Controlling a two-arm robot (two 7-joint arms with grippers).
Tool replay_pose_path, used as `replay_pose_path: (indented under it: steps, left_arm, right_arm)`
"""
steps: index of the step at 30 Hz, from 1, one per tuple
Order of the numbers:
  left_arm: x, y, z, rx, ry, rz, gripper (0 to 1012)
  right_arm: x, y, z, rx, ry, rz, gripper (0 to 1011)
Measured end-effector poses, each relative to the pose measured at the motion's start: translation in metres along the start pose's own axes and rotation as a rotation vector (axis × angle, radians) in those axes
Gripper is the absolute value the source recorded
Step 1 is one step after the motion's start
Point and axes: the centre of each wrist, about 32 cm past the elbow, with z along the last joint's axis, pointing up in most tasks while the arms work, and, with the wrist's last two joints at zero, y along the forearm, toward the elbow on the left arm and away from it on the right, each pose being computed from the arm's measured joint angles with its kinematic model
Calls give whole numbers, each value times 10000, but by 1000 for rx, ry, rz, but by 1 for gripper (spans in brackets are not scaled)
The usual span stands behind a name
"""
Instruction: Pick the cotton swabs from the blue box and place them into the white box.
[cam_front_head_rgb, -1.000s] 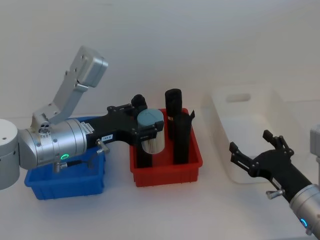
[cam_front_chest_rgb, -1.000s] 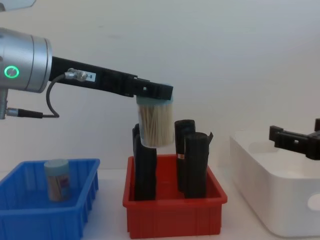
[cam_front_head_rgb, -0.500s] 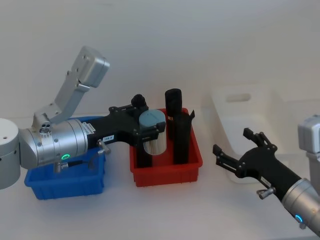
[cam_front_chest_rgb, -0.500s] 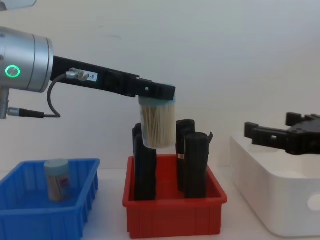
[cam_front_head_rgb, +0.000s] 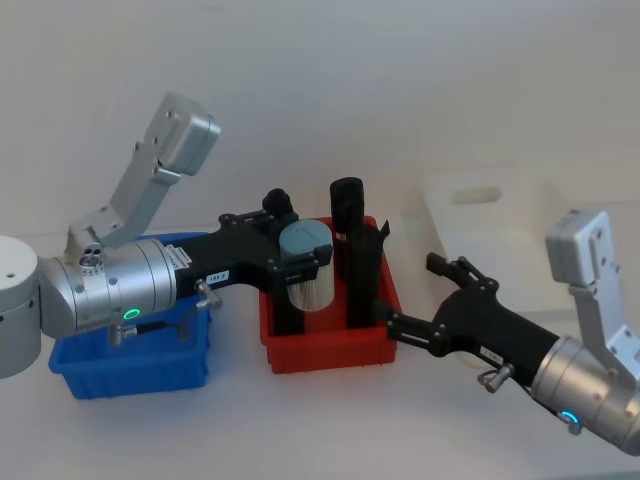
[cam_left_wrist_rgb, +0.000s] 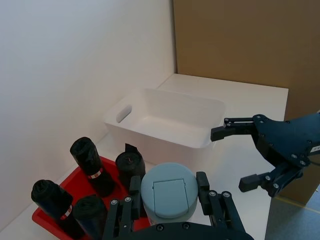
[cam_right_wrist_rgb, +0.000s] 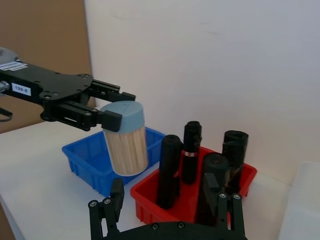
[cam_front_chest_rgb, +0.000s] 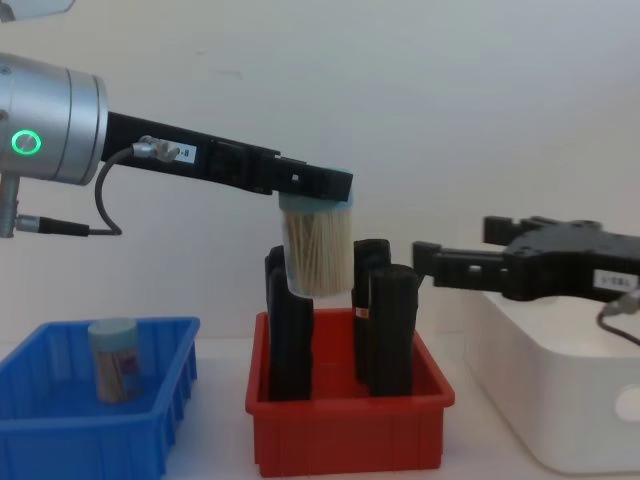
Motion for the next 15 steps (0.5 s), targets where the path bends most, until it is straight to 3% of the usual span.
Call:
replay_pose_path:
  steps: [5,15]
  left_arm:
    - [0,0,0,0,0,-1,669]
    - [0,0,0,0,0,-2,669]
  right_arm:
    - [44,153,39,-10,-5,86,1002]
    - [108,375,62,-30,-16,167,1002]
